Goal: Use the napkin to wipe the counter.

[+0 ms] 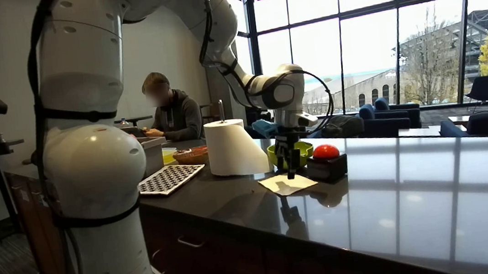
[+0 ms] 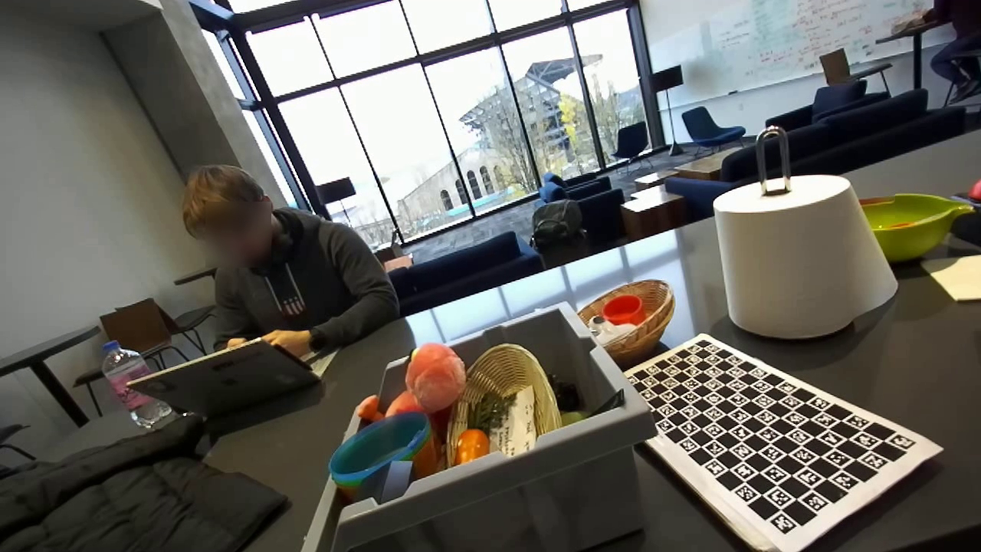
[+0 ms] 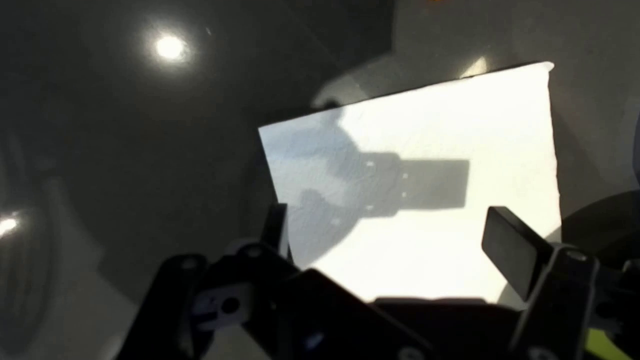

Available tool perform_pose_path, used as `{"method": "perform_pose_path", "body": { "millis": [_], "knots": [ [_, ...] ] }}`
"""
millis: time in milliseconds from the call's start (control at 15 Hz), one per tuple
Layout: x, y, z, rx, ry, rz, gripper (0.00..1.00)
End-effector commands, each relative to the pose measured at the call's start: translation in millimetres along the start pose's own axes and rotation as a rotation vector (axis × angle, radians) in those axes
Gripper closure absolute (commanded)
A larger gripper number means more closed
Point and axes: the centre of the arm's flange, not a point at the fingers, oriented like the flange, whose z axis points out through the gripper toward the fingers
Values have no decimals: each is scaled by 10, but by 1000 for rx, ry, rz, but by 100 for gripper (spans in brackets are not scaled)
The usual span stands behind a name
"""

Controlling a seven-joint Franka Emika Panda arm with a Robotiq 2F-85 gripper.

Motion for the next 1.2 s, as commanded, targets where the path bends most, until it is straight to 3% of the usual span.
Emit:
{"method": "perform_pose_path", "body": {
  "millis": [0,467,1133],
  "knots": [
    [44,111,64,30,1,-6,0],
    [161,140,254,59,2,28,0],
    [136,141,281,41,7,36,0]
  ]
}}
